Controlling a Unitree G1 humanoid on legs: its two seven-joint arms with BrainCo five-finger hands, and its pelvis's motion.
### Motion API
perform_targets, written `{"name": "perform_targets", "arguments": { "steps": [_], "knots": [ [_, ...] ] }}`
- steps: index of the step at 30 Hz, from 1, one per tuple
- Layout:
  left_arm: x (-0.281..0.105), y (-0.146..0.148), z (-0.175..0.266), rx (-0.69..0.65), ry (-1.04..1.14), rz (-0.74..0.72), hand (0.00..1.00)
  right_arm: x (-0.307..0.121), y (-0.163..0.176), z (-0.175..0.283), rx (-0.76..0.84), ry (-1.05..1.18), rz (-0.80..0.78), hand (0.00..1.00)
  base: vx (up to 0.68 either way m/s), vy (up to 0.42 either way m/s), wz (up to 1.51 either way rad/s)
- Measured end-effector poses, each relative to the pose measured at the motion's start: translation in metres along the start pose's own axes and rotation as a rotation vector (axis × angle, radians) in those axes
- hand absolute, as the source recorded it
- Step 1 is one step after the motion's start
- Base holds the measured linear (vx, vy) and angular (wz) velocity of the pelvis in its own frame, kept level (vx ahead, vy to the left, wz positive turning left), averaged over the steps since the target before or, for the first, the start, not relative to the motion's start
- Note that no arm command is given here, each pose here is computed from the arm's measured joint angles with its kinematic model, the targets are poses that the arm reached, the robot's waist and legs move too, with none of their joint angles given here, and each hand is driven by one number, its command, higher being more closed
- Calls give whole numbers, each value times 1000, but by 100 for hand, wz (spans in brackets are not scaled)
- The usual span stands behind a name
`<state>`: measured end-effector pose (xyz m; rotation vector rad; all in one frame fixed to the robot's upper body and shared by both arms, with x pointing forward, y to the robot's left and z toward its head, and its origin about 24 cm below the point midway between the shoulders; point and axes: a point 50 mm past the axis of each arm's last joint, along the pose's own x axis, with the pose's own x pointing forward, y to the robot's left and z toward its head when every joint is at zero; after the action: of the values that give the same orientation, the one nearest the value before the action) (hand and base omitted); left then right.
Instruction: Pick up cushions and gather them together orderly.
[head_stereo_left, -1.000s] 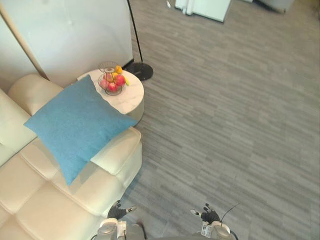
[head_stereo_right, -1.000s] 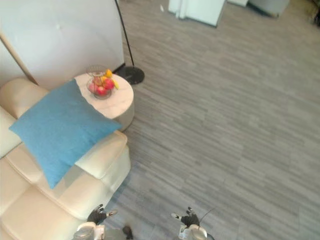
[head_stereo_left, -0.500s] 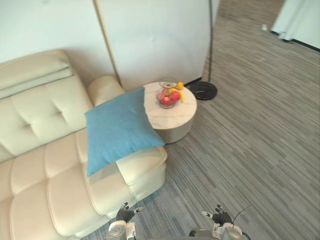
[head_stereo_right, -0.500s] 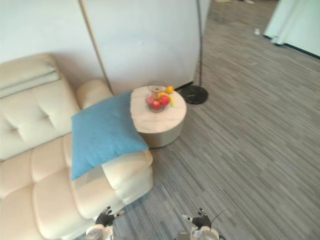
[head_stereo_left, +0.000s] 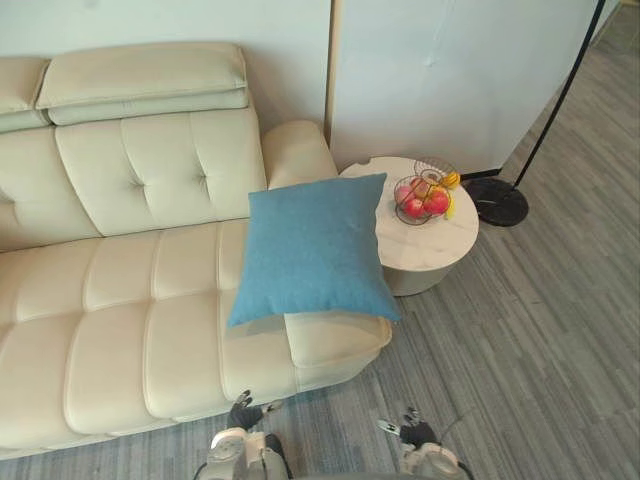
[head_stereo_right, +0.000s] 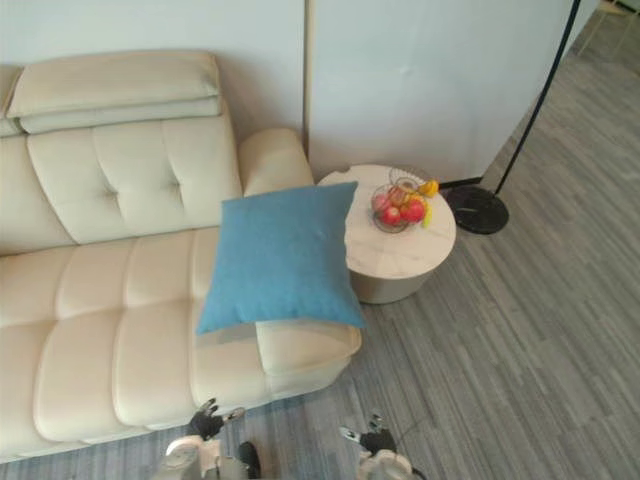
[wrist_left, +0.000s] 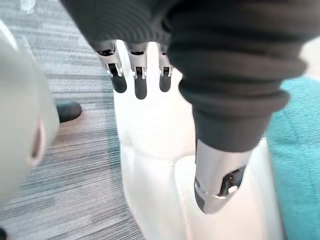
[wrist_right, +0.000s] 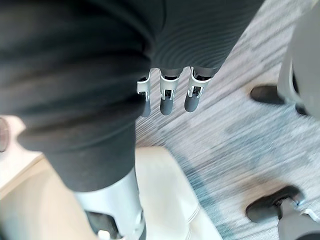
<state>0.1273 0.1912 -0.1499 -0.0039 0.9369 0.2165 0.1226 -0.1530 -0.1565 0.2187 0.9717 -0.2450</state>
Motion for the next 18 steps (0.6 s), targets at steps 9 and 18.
{"name": "perform_targets", "arguments": {
  "steps": [9,18],
  "knots": [
    [2,5,-3,47,31,1,0,1,-13,1,-21,2,-28,0,78,-82,42],
    [-4,1,-19,24,73,1,0,0,-35,7,-74,-13,-76,0,99,-66,16]
  ]
}}
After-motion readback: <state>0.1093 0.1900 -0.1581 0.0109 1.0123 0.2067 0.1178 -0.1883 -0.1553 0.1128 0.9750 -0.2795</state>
